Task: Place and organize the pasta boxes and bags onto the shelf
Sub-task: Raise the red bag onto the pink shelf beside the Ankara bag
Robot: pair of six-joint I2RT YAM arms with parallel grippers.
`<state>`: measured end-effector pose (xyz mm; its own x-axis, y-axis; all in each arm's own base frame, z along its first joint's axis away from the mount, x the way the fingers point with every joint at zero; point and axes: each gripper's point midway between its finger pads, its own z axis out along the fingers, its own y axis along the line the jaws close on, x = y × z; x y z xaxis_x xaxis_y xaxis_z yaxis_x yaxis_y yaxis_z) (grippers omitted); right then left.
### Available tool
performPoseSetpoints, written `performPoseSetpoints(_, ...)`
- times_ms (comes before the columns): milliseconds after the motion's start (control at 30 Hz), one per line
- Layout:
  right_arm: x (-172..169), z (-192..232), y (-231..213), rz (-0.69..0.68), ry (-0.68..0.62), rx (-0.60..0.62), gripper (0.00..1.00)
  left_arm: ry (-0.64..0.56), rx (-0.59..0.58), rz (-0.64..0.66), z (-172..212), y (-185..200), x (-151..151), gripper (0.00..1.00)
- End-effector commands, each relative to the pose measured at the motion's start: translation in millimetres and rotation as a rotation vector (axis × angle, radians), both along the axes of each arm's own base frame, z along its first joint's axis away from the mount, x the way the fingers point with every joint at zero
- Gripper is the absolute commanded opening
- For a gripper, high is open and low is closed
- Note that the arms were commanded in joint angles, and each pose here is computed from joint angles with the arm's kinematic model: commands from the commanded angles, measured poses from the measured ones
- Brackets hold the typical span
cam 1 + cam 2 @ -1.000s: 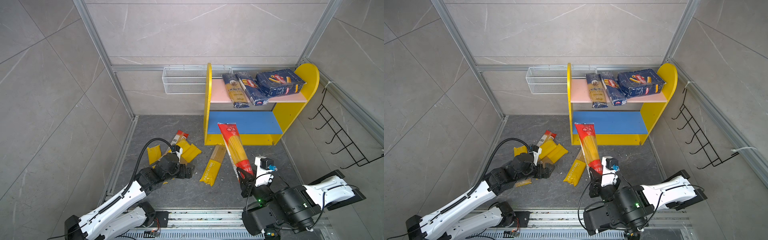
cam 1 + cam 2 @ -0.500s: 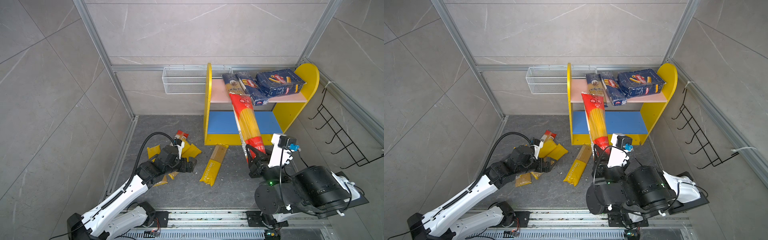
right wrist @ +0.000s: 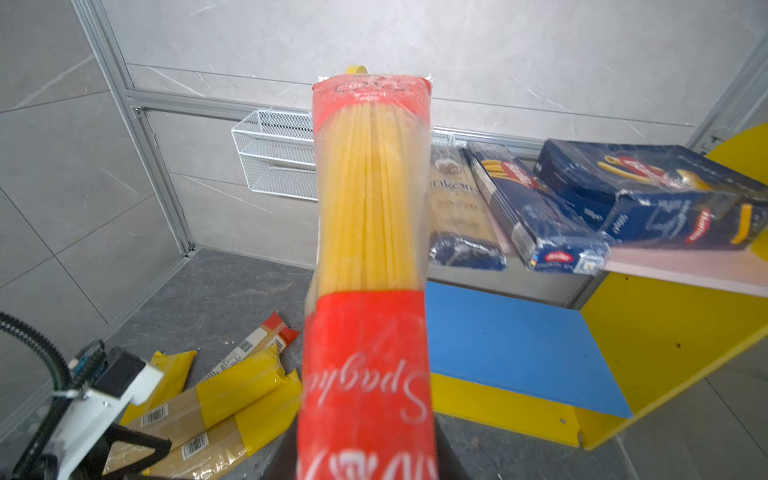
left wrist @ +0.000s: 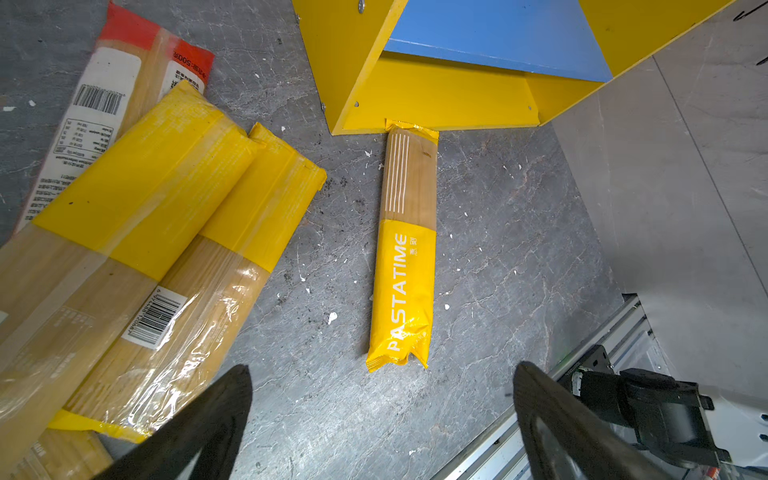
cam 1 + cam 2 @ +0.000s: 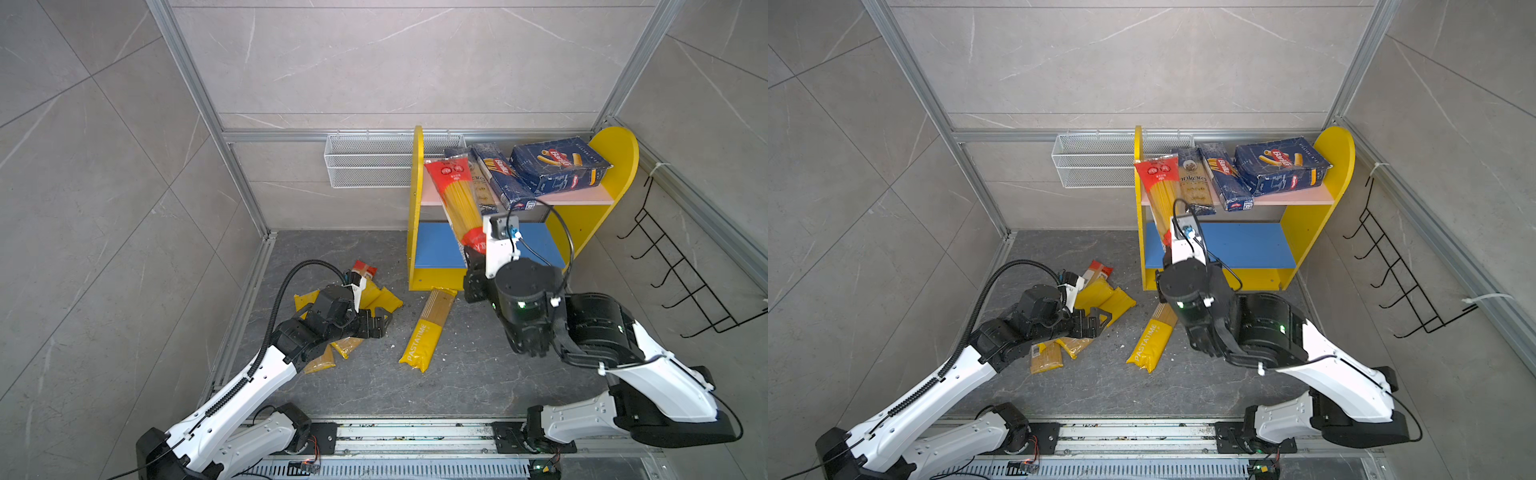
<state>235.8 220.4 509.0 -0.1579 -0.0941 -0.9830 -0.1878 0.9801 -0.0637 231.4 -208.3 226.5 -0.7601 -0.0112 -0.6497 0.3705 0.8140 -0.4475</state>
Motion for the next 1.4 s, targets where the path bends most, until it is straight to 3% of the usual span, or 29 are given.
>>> performPoseSetpoints(0,18,56,7,0.03,-0.094,0.11,0.11,-0.074,-0.028,-0.009,26,7,2,1.0)
performPoseSetpoints(467,134,70,-22,-0.074,-0.081,0.202,0.12,-0.051,-0.063,0.024,26,19,18,1.0)
performPoseSetpoints(933,242,7,-10,-0.11,0.01,0.263,0.14,-0.016,-0.057,0.06,14,27,28,1.0)
performPoseSetpoints(1133,260,-19,4,-0.096,0.061,0.273,0.15,-0.007,-0.052,0.068,10,29,29,1.0)
performPoseSetpoints(1367,251,-22,7,-0.084,0.093,0.281,0.16,0.003,-0.057,0.068,7,28,29,1.0)
